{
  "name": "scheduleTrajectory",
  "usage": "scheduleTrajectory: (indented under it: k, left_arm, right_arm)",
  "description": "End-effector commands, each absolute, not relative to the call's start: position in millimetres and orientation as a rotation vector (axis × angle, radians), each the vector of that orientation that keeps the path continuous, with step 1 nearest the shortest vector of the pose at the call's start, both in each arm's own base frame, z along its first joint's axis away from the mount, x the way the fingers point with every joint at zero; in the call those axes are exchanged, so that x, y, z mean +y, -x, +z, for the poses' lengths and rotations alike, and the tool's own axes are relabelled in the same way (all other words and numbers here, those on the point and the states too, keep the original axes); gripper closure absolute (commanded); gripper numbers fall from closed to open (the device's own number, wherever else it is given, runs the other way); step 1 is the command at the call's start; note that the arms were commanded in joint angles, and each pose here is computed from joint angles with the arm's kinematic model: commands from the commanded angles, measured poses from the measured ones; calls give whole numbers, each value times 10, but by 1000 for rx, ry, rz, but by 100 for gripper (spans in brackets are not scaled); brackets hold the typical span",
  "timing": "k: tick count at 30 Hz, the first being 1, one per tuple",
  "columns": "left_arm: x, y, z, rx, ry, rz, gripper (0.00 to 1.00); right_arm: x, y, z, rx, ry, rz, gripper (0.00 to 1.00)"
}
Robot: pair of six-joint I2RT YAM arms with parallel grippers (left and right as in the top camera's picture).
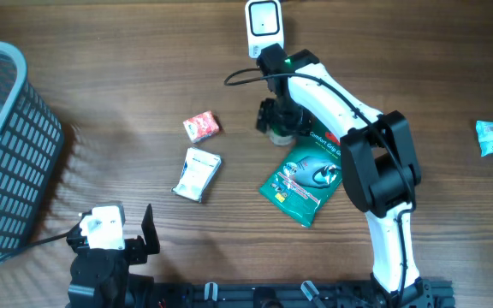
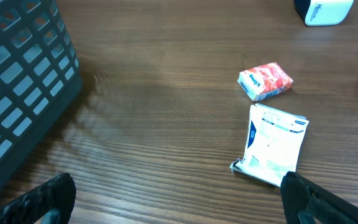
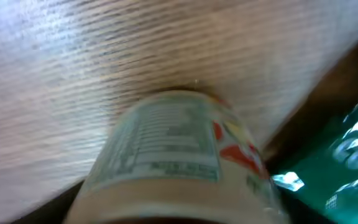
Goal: Scan the item barcode
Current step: 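Lift the jar and hold its label toward the scanner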
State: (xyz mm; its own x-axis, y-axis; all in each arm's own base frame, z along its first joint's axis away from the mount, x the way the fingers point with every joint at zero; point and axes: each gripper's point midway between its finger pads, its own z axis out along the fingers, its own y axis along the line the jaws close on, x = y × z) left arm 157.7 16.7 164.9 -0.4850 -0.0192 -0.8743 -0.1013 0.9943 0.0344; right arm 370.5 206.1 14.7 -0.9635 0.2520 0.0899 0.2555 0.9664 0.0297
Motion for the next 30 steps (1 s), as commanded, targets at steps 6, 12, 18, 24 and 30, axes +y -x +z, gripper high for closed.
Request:
scheduleTrajectory:
  k: [6,12,18,24,30]
  left_arm:
    - [145,-1577,1654,2071,81,81,0]
    - [145,-1577,1654,2071,81,81,0]
    - [145,-1577,1654,2071,81,81,0]
    - [145,-1577,1654,2071,81,81,0]
    - [145,-1577,1654,2071,81,81,0]
  right_arm:
    - [2080,-3633,901,-3005,767,-187,0]
    - [2096,-3617,968,-2950,973,-237,0]
    - [2144,-3730,696,-2893,1137,-244,0]
    - [2149,-3721,193,-2878,1024,-144,0]
    - [2108,-3614,-199,-2809,1009,-41,19]
